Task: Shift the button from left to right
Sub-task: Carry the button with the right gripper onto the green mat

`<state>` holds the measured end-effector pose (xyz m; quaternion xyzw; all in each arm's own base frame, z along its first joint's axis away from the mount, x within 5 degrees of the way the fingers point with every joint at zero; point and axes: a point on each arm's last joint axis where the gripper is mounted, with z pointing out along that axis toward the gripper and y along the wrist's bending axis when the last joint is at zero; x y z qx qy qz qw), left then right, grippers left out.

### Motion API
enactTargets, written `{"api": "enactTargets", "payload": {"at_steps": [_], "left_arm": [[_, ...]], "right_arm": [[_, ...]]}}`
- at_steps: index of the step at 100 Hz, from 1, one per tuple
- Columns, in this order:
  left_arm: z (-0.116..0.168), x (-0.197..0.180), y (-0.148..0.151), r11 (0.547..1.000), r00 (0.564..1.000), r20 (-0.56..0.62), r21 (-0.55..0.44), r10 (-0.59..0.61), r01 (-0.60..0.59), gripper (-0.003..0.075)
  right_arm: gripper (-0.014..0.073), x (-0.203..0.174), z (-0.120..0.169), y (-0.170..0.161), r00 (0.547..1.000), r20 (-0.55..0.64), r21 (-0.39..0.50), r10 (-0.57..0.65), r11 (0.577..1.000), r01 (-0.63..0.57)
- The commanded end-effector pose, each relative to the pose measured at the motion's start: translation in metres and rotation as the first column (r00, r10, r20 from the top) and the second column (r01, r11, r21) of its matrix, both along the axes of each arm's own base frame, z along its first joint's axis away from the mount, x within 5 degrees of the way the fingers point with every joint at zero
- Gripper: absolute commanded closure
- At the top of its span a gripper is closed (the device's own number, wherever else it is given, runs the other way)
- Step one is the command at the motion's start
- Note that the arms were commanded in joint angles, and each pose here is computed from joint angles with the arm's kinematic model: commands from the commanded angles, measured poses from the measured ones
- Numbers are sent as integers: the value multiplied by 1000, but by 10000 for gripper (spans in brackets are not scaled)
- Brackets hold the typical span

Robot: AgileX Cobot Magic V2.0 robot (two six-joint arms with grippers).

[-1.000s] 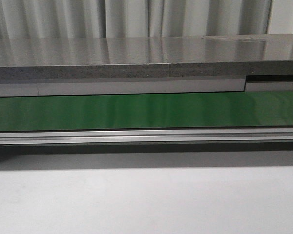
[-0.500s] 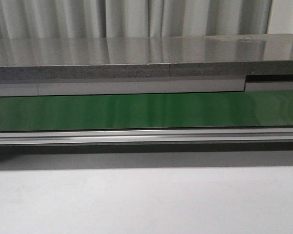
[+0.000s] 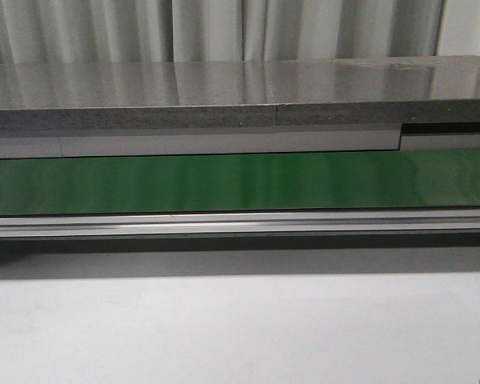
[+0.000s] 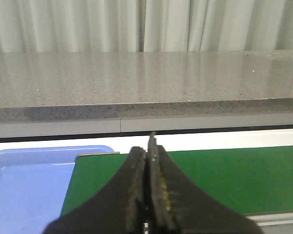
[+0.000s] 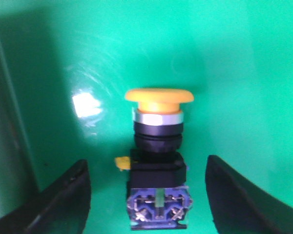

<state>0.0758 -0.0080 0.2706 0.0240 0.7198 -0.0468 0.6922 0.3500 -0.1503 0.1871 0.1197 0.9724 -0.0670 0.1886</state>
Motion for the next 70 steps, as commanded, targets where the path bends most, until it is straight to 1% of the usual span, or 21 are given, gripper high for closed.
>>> {"api": "enactTargets", "payload": {"at_steps": [1, 11, 23, 37, 38, 39, 47, 53, 54, 55, 59, 60, 61, 65, 66, 67, 68, 69, 70], "left_arm": [[15, 0, 1, 1000, 996, 94, -21, 10, -8, 741], [15, 0, 1, 1000, 996, 94, -21, 10, -8, 741], [15, 0, 1, 1000, 996, 94, -21, 10, -8, 741], [15, 0, 1, 1000, 996, 94, -21, 10, -8, 741], [15, 0, 1, 1000, 996, 94, -21, 10, -8, 741], [15, 0, 1, 1000, 996, 94, -21, 10, -8, 741], [15, 0, 1, 1000, 996, 94, -21, 10, -8, 741], [15, 0, 1, 1000, 996, 94, -21, 10, -8, 741], [15, 0, 1, 1000, 996, 94, -21, 10, -8, 741], [15, 0, 1, 1000, 996, 94, -21, 10, -8, 741], [15, 0, 1, 1000, 996, 94, -21, 10, -8, 741], [15, 0, 1, 1000, 996, 94, -21, 10, -8, 741], [15, 0, 1, 1000, 996, 94, -21, 10, -8, 741], [15, 0, 1, 1000, 996, 94, -21, 10, -8, 741], [15, 0, 1, 1000, 996, 94, -21, 10, -8, 741], [15, 0, 1, 1000, 996, 94, -21, 10, -8, 741], [15, 0, 1, 1000, 996, 94, -21, 10, -8, 741], [15, 0, 1, 1000, 996, 94, -21, 10, -8, 741], [15, 0, 1, 1000, 996, 94, -21, 10, -8, 741]], "right_arm": [[83, 2, 43, 0, 987, 160, -45, -14, 999, 22], [83, 1, 67, 9, 967, 255, -52, -6, 998, 20], [83, -2, 102, 32, 929, 367, -84, 49, 996, -19], [83, -15, 139, 66, 865, 491, -84, 103, 994, -70], [84, -18, 144, 69, 854, 509, -86, 109, 993, -75], [84, -18, 144, 69, 854, 510, -84, 107, 994, -74], [85, -33, 160, 89, 807, 574, -92, 142, 990, -108], [85, -46, 166, 101, 778, 605, -104, 169, 986, -133], [85, -49, 169, 104, 767, 617, -109, 176, 984, -139], [85, -51, 168, 106, 766, 617, -108, 179, 984, -143], [85, -61, 173, 115, 739, 643, -119, 201, 980, -162], [85, -63, 172, 117, 738, 643, -119, 204, 979, -166], [85, -67, 175, 119, 726, 655, -124, 211, 977, -172], [85, -76, 173, 126, 710, 667, -129, 226, 973, -189], [85, -80, 176, 129, 696, 679, -134, 233, 972, -194], [85, -82, 174, 130, 697, 677, -134, 236, 971, -199], [85, -86, 176, 133, 684, 688, -138, 242, 969, -204], [85, -88, 174, 134, 685, 686, -138, 245, 968, -208], [85, -92, 176, 137, 674, 694, -141, 251, 967, -214]]}}
